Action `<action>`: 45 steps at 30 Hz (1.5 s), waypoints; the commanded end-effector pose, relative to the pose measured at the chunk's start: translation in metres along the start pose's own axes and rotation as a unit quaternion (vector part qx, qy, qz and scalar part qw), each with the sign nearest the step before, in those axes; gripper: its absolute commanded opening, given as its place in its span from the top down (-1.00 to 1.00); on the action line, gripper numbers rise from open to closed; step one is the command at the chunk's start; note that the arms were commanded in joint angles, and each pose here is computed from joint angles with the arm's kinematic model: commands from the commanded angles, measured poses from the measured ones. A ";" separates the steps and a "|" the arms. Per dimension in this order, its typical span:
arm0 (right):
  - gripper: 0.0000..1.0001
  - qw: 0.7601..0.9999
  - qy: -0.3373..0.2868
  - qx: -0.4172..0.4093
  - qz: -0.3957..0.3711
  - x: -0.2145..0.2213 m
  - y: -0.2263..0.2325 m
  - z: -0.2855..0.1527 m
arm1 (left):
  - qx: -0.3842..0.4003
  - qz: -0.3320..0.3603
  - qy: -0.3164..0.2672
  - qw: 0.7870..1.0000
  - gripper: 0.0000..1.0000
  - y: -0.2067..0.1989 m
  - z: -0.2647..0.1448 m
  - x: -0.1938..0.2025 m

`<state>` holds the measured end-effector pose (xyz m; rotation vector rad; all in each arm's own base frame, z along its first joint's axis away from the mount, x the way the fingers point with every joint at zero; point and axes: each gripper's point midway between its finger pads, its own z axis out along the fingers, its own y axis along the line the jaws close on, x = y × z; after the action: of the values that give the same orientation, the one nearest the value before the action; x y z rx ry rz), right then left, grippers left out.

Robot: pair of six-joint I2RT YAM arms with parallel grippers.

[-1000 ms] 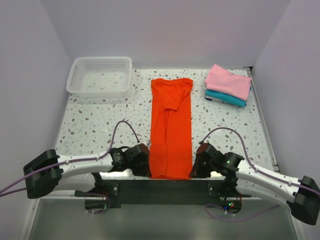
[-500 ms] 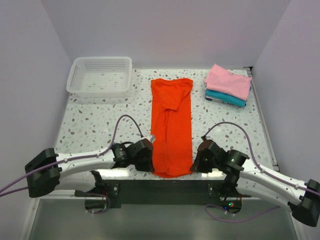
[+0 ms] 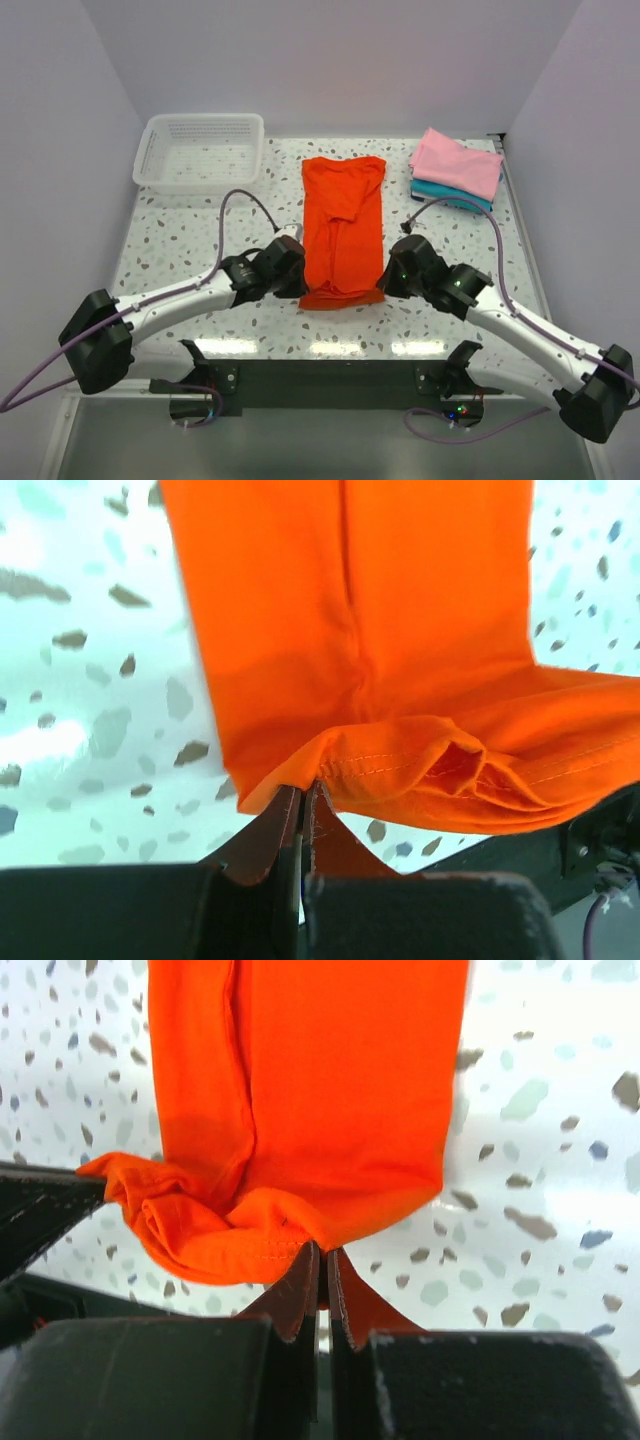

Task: Fold and stack the t-shirts
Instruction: Fold the tshirt

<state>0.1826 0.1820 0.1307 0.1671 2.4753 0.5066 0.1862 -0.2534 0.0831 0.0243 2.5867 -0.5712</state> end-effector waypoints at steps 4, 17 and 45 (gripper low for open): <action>1.00 0.995 -0.093 -0.018 -0.015 -0.075 0.027 0.008 | 0.025 0.024 -0.082 0.996 1.00 -0.033 0.001 -0.075; 1.00 0.995 -0.098 0.001 0.002 -0.127 0.016 0.037 | 0.002 0.013 -0.117 0.993 1.00 -0.030 0.016 -0.147; 0.99 0.999 -0.025 0.013 0.032 -0.150 -0.013 0.122 | -0.011 0.008 -0.076 0.997 1.00 0.001 0.085 -0.185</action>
<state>0.3548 0.1676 0.0972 0.2944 2.5047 0.4415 0.3658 -0.2601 0.0805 -0.0381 2.5245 -0.4645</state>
